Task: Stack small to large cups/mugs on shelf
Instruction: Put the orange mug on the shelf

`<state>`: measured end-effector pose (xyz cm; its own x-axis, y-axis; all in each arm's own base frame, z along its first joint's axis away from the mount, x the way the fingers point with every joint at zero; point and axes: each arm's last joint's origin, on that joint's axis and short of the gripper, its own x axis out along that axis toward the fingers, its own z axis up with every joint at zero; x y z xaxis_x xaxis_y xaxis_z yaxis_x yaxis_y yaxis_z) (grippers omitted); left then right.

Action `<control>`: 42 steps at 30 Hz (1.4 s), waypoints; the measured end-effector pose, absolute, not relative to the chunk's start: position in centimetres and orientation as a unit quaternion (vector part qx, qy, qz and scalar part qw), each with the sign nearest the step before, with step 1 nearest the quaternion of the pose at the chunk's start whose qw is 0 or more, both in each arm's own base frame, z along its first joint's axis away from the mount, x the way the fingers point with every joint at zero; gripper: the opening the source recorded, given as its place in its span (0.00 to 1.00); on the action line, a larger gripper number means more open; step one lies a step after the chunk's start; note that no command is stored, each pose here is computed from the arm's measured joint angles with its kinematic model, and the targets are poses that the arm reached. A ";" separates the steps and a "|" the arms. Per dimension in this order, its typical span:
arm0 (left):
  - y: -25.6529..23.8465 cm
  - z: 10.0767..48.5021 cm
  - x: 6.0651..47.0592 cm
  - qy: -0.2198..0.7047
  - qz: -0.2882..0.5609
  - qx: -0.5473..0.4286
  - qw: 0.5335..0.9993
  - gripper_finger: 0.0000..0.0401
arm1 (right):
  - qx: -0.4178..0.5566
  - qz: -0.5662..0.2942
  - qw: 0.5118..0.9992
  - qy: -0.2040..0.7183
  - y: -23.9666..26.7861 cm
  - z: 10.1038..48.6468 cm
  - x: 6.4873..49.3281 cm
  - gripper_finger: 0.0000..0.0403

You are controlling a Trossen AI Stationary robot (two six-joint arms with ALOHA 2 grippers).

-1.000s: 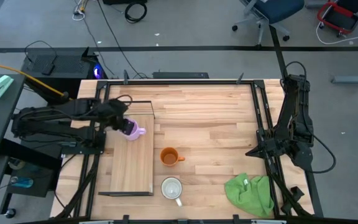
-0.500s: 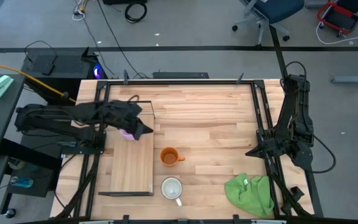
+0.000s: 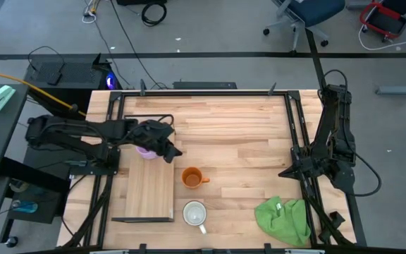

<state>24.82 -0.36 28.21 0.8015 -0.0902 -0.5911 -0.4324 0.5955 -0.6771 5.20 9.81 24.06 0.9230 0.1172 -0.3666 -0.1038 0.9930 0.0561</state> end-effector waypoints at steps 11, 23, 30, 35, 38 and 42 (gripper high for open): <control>-1.5 32.4 28.5 0.381 0.124 -0.366 0.840 0.02 | 0.018 0.049 0.982 0.181 9.8 24.1 5.2 0.04; -4.8 31.7 33.4 0.485 0.220 -0.314 0.786 0.03 | 0.023 0.050 0.982 0.180 9.8 24.2 5.2 0.04; -6.1 28.8 35.2 0.535 0.210 -0.303 0.760 0.05 | 0.025 0.057 0.981 0.186 9.9 24.1 5.2 0.04; -6.0 27.8 35.5 0.554 0.212 -0.294 0.749 0.08 | 0.024 0.058 0.980 0.187 9.9 24.1 5.2 0.04; -6.0 27.7 35.6 0.555 0.211 -0.294 0.749 0.07 | 0.028 0.058 0.980 0.188 9.9 24.1 5.2 0.04; -6.0 27.7 35.6 0.559 0.199 -0.278 0.755 0.07 | 0.031 0.057 0.980 0.188 9.9 24.1 5.2 0.04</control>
